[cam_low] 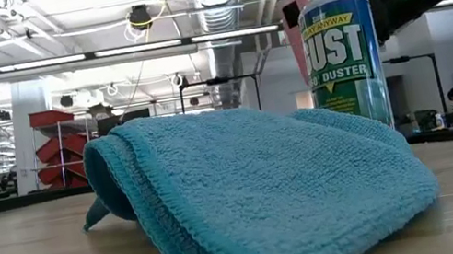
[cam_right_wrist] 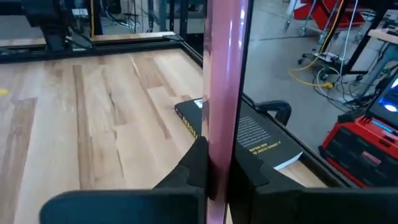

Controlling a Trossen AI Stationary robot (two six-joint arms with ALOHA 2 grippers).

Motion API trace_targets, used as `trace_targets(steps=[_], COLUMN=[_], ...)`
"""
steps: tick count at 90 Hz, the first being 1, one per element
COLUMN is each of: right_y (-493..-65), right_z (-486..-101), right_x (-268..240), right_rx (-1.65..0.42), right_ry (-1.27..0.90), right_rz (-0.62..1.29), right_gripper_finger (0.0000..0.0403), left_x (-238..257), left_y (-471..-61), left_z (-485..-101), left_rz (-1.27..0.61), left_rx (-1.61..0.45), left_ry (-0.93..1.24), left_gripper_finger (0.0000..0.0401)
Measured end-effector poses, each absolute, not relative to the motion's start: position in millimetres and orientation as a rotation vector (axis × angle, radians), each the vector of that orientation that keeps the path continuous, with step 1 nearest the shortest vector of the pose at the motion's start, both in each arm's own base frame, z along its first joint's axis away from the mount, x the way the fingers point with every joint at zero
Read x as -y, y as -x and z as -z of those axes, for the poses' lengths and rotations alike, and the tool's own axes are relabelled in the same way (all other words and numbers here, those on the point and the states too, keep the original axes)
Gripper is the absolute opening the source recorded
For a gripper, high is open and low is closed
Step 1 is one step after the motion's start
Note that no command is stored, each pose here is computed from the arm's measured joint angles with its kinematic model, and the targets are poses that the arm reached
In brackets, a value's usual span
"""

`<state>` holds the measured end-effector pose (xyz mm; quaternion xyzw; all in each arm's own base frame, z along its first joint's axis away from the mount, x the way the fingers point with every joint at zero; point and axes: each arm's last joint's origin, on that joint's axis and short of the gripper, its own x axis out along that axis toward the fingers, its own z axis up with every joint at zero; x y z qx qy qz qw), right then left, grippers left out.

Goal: Apply microfiber cloth
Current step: Spray the back of the cellphone with the spray bottle

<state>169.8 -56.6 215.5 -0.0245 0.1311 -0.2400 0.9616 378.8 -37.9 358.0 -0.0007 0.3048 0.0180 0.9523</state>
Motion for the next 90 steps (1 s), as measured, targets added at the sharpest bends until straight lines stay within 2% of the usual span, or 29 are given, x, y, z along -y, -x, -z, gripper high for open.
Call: trace_targets(steps=[36,62,90], right_y=[-169.7,-169.4,-169.5], right_z=[-214.3,-213.1,-213.3], right_x=[57.1,56.9,56.9], right_rx=[-0.282,-0.295,-0.292], right_ry=[0.052,0.051,0.047], right_rz=[0.49,0.488,0.487], right_gripper_finger=[0.001,0.001,0.001], left_x=[33.0,25.7,25.5], left_y=[-415.1,-430.1,-450.0], left_z=[-338.5,-364.8,-338.2], left_rz=[0.05,0.078,0.146], left_rx=[-0.761,-0.746,-0.848], left_ry=[-0.042,-0.062,-0.054], left_gripper_finger=[0.0,0.0,0.0])
